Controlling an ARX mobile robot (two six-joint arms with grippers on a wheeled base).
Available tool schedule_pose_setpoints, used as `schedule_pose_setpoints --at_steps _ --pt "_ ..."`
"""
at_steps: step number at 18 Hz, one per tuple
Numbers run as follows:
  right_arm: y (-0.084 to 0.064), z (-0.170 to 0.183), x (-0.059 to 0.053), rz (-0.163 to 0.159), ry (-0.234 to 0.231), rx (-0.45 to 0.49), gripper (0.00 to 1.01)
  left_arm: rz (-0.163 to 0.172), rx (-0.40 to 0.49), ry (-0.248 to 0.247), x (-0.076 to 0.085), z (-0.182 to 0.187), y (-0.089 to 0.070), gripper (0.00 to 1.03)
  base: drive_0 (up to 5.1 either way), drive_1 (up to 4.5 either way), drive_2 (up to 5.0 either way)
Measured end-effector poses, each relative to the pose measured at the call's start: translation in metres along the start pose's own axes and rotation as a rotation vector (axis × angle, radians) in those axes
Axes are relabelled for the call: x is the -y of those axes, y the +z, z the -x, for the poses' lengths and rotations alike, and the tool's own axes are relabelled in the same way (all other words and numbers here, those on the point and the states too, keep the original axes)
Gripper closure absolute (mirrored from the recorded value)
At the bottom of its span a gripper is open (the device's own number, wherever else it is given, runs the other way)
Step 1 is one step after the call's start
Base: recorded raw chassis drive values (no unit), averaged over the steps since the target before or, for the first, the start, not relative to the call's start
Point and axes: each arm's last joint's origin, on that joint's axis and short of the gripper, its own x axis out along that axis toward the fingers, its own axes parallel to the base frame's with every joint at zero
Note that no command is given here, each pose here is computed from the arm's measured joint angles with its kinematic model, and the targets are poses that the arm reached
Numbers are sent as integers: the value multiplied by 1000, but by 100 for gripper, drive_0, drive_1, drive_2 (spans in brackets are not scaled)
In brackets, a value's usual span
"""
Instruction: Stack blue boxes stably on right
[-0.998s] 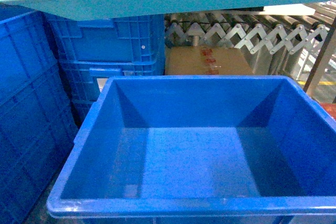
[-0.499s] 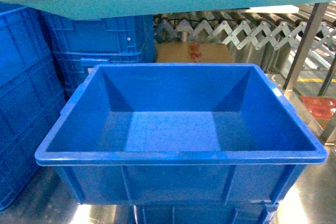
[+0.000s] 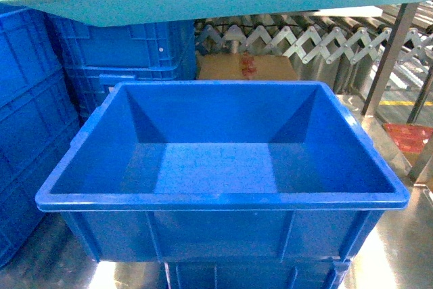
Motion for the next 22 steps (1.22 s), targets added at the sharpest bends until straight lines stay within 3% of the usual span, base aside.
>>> schedule_pose_setpoints --at_steps 22 --pt "-3 -1 0 -2 -3 -31 93 -1 -21 -3 0 -1 -3 101 0 0 0"
